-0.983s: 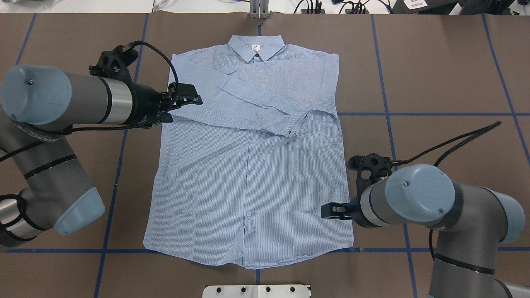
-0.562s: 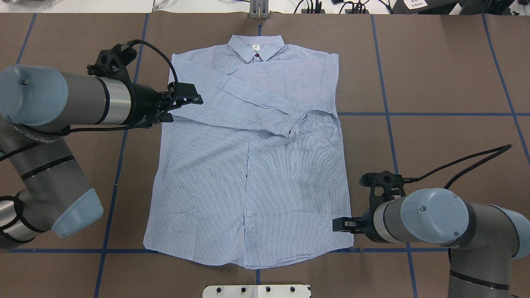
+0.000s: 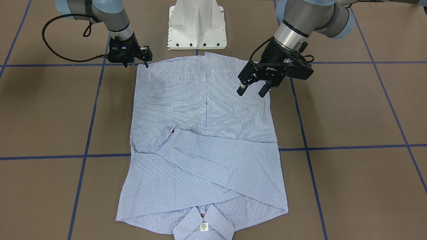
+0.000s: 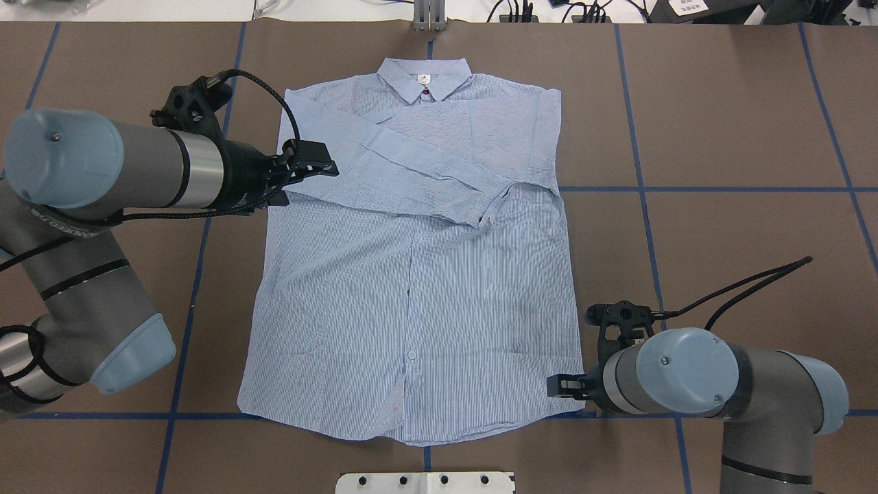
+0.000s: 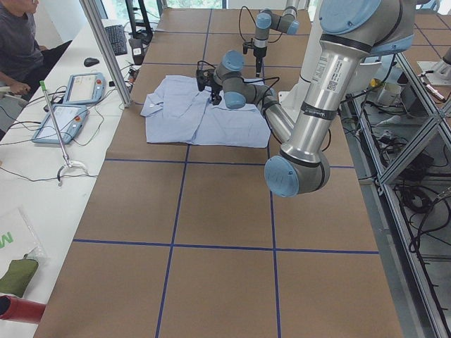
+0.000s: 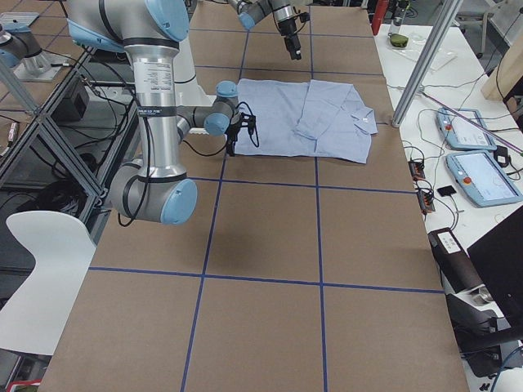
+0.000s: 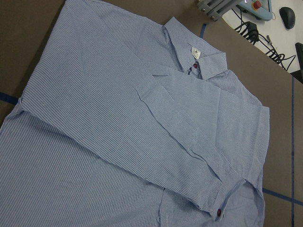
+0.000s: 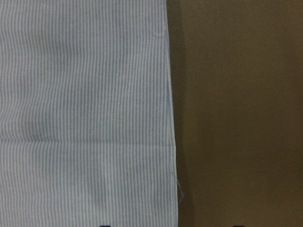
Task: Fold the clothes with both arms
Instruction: 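Move the left gripper to the shirt side while the right reaches the hem corner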
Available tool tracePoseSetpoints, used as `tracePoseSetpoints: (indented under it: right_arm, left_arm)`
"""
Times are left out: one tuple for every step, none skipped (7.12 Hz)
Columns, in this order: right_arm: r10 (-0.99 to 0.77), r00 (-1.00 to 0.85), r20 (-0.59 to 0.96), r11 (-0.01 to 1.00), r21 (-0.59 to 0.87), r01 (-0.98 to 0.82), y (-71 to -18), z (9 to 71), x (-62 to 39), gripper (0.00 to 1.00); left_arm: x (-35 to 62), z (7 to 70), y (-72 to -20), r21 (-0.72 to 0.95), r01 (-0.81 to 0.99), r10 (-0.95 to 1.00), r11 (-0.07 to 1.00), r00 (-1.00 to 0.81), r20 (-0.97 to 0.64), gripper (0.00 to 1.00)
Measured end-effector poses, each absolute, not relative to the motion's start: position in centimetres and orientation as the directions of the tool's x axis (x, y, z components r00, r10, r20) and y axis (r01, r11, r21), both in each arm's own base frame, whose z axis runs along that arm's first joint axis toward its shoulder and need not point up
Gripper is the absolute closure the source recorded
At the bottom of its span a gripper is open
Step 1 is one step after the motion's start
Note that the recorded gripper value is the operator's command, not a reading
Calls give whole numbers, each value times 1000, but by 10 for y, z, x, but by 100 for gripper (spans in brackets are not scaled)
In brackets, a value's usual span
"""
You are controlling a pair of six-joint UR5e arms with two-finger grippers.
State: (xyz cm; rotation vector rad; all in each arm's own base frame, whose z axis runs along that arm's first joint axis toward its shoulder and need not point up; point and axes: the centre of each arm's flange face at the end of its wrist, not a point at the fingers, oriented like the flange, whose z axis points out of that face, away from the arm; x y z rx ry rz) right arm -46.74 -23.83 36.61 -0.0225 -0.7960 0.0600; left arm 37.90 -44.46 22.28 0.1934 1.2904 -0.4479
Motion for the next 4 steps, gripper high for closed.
tracePoseSetpoints:
  right_arm:
    - [68, 700, 711, 998, -51, -45, -234, 367, -471, 19]
    - [72, 700, 710, 997, -55, -46, -233, 367, -475, 20]
    - [73, 697, 713, 997, -56, -48, -234, 364, -479, 23]
    - [73, 695, 715, 997, -56, -47, -234, 362, -483, 24]
  left_arm:
    - [379, 222, -445, -109, 425, -213, 899, 206, -955, 0]
    - [380, 222, -445, -109, 425, -214, 899, 206, -955, 0]
    - [380, 222, -445, -109, 425, -213, 899, 206, -955, 0]
    - [380, 221, -446, -109, 425, -213, 899, 205, -955, 0]
